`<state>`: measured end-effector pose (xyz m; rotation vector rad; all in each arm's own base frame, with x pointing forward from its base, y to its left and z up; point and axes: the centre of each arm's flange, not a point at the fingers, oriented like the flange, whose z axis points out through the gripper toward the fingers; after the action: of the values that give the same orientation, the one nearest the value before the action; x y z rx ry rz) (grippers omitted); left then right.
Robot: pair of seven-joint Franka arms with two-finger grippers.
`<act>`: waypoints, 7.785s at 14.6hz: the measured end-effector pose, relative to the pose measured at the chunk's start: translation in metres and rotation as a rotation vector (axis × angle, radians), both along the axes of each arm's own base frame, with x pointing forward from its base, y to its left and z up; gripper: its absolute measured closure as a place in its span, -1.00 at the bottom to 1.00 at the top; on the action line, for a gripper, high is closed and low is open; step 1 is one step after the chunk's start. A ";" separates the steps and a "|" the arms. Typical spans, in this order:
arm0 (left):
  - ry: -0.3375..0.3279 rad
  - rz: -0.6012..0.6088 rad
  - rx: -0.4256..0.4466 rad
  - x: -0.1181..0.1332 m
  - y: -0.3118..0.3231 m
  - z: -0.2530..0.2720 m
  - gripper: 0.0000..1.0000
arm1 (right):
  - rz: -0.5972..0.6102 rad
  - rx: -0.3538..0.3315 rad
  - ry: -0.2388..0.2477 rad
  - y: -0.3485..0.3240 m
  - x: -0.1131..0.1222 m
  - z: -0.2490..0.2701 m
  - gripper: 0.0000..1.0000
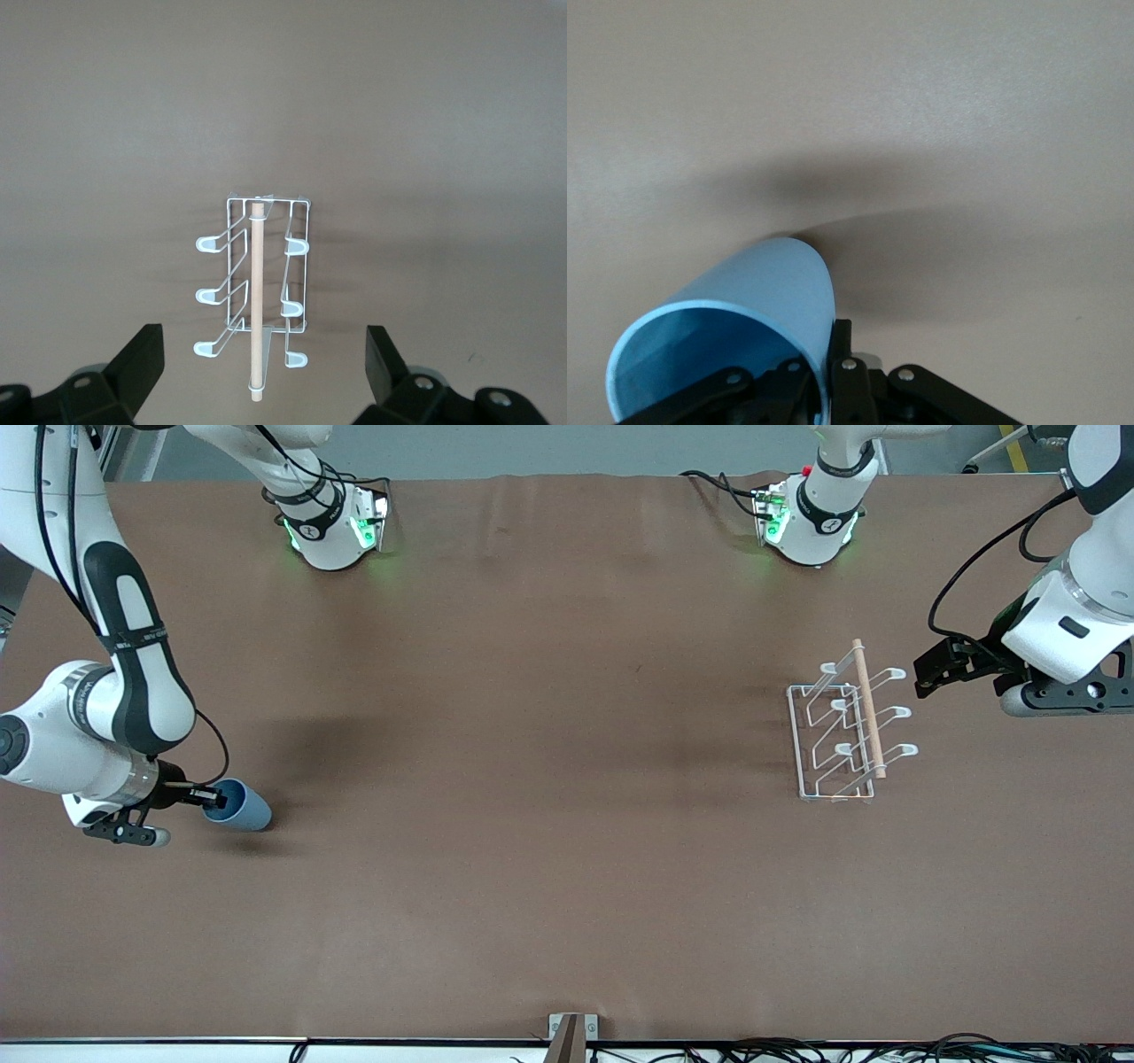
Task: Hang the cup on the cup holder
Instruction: 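Lift the cup with the right gripper while the left gripper approaches, then grasp the cup's base with the left gripper beside the right gripper, then carry the cup to the rack with the left gripper while the right gripper releases, then position the cup over a rack hook with the left gripper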
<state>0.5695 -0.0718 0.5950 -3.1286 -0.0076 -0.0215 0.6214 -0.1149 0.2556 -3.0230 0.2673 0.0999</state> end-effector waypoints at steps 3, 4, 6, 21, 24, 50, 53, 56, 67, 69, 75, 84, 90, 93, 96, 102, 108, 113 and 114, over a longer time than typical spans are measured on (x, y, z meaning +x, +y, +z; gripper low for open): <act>0.000 -0.008 0.000 0.000 -0.005 0.000 -1.00 | -0.024 0.108 0.038 0.022 -0.003 0.031 0.89; 0.001 -0.009 0.000 0.000 -0.005 -0.001 -1.00 | -0.034 0.157 0.044 0.035 -0.004 0.040 0.89; -0.001 -0.010 -0.001 0.001 -0.006 0.000 -1.00 | -0.055 0.281 0.059 0.072 -0.004 0.051 0.89; -0.049 -0.305 0.024 -0.019 -0.170 0.009 -1.00 | -0.139 0.997 0.126 0.360 -0.030 0.081 0.89; -0.068 -0.444 0.037 -0.056 -0.242 0.014 -1.00 | 0.004 1.072 0.210 0.381 -0.050 0.084 0.89; -0.185 -1.087 -0.198 -0.103 -0.428 -0.061 -1.00 | 0.056 1.294 0.343 0.417 -0.072 0.095 0.85; -0.170 -1.091 -0.201 -0.102 -0.433 -0.073 -1.00 | 0.055 1.295 0.343 0.417 -0.072 0.095 0.84; -0.165 -1.093 -0.202 -0.097 -0.435 -0.085 -0.96 | 0.052 1.293 0.346 0.416 -0.072 0.092 0.83; -0.191 -1.131 -0.218 -0.085 -0.444 -0.110 -0.52 | 0.048 1.301 0.343 0.416 -0.071 0.092 0.81; -0.189 -1.131 -0.217 -0.085 -0.444 -0.110 -0.52 | 0.048 1.302 0.343 0.416 -0.071 0.092 0.81; -0.032 -1.097 -0.145 -0.078 -0.398 -0.087 -0.52 | 0.051 1.308 0.358 0.415 -0.071 0.090 -0.27; 0.371 -0.984 0.398 -0.045 -0.249 -0.100 -0.52 | 0.128 1.007 0.276 0.319 -0.039 0.078 -1.00; 0.577 -0.954 0.709 -0.021 -0.196 -0.172 -0.52 | 0.201 0.655 0.221 0.203 -0.016 0.089 -1.00; 0.690 -1.031 0.784 -0.014 -0.184 -0.218 -0.52 | 0.231 0.440 0.180 0.137 -0.011 0.120 -1.00; 0.771 -1.112 0.831 -0.006 -0.177 -0.245 -0.52 | 0.292 0.205 0.125 0.096 -0.009 0.173 -1.00; 0.958 -1.335 0.845 0.010 -0.158 -0.270 -0.52 | 0.324 -0.064 0.008 0.054 -0.001 0.268 -1.00; 1.057 -1.394 0.902 0.011 -0.149 -0.303 -0.52 | 0.260 -0.100 -0.052 0.015 -0.007 0.341 -1.00; 1.063 -1.366 0.914 0.008 -0.148 -0.325 -0.52 | 0.217 -0.112 -0.073 -0.005 -0.017 0.377 -1.00; 1.061 -1.357 0.918 0.007 -0.148 -0.329 -0.52 | 0.195 -0.116 -0.078 -0.005 -0.018 0.380 -1.00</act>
<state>0.5767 -0.2200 0.2659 -1.4292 1.4739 1.1226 0.6034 -0.1195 0.6360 -3.1515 -0.0304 -0.0189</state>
